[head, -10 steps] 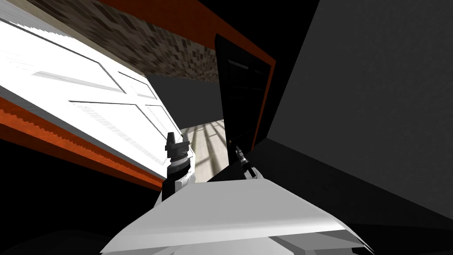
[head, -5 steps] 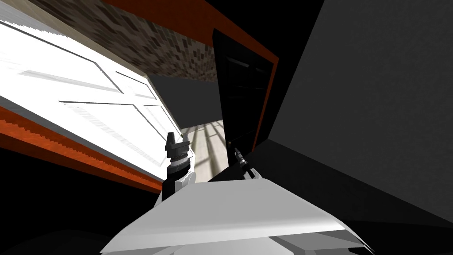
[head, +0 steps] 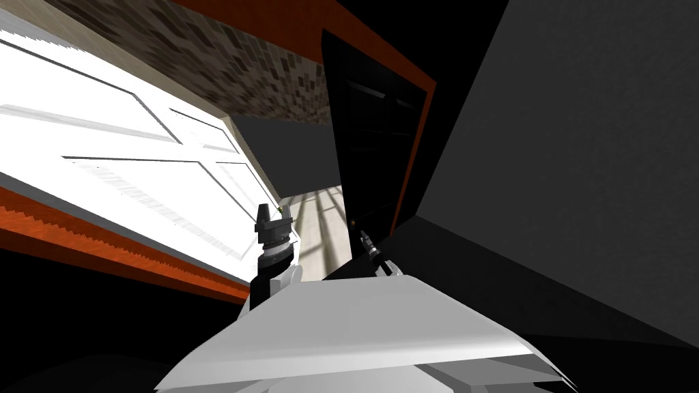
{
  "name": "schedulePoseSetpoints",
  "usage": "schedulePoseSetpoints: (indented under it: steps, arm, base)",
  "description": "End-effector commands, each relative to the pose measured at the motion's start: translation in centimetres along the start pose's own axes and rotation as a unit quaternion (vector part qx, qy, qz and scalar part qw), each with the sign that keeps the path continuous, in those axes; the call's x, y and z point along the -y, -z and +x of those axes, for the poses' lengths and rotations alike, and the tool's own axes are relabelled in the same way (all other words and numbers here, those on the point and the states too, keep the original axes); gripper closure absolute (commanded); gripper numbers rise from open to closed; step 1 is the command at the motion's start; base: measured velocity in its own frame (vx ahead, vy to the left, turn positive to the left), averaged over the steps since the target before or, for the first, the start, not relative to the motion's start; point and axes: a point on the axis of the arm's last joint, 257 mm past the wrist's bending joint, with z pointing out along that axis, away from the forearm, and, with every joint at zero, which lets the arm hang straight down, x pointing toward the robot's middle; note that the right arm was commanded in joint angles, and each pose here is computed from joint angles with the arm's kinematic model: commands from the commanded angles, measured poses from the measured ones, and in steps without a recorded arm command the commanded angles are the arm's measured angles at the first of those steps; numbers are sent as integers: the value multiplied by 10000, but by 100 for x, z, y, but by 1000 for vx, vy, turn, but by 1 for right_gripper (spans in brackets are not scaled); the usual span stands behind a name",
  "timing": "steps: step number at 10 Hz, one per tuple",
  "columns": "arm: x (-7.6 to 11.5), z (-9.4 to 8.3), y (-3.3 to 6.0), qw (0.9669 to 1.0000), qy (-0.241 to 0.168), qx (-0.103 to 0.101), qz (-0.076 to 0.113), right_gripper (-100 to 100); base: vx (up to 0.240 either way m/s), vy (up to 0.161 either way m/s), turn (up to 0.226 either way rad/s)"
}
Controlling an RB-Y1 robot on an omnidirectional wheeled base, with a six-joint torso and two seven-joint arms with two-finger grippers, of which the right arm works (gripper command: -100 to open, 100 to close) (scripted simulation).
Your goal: Push the door open
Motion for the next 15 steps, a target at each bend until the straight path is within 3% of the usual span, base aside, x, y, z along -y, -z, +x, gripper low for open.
schedulePoseSetpoints:
  steps: [1, 3, 6, 11, 12, 15]
  arm:
    - [69, 93, 3, 9999, -25, -96, 86, -100]
    - [71, -41, 40, 9999, 65, -27, 83, -100]
    - [89, -103, 70, 9999, 110, 15, 101, -100]
    - [98, -46, 67, 9999, 44, 51, 83, -100]
    - [98, -46, 67, 9999, 44, 51, 83, 100]
    - [98, -46, 67, 9999, 44, 51, 83, 100]
  base:
    - [98, -66, 49]
    - [84, 11, 24]
    - [162, 69, 25]
    - [175, 80, 23]
    - [-16, -5, -13]
    - [-22, -11, 10]
